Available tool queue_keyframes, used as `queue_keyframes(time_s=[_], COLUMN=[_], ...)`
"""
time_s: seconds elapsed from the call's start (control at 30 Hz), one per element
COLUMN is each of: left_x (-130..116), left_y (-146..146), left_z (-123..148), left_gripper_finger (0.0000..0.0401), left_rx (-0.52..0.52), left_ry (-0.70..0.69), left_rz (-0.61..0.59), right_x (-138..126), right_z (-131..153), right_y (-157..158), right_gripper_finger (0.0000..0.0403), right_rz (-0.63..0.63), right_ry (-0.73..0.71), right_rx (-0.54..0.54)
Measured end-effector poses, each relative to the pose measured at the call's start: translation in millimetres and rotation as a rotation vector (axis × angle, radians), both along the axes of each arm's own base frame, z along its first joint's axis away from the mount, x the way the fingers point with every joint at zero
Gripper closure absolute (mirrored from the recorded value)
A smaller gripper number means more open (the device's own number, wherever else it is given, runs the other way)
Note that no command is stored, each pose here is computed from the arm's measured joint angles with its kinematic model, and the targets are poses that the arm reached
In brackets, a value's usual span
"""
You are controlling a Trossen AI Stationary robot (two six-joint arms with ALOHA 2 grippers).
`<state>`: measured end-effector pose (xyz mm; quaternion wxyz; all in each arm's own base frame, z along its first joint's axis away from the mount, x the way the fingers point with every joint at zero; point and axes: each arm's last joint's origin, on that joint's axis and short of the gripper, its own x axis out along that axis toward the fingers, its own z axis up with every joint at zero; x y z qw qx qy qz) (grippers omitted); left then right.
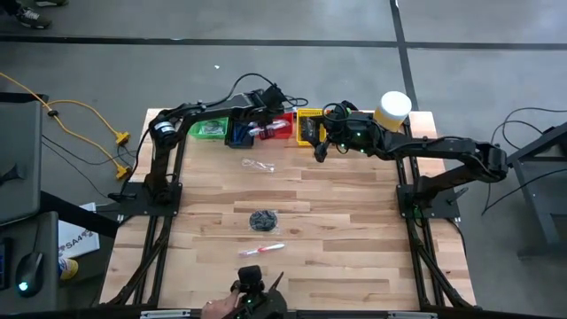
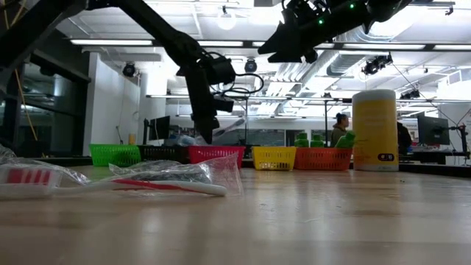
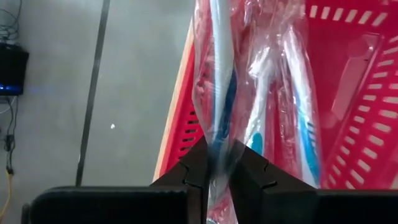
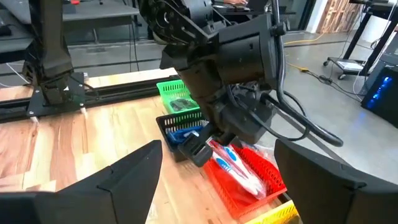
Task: Pick & Place Travel size toiletries
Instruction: Put the blue toothbrush into the red basket, then put the hairbrush into the green basket
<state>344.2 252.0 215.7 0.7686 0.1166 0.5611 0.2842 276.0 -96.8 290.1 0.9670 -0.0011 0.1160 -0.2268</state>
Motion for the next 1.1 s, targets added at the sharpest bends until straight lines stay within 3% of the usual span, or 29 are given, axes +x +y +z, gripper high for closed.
queue_keyframes(time_s=[0.53, 0.87, 1.1], left_x=[5, 1, -18], left_y=[-6, -29, -61], left_z=[9, 23, 40], left_gripper_finger=[0.0303, 0.0289, 0.0288], left_rx=[-0.014, -0.143, -0.247], left_ry=[0.011, 0.068, 0.160], left_rz=[-0.028, 0.036, 0.143], right_x=[0, -5, -7], right_z=[0, 5, 4], right_y=[0, 3, 6], right_gripper_finger=[0.0098, 0.0098, 0.0098], right_rz=[-0.003, 0.011, 0.023], right_ry=[-0.006, -0.010, 0.022], right_rx=[0.013, 0.010, 0.011])
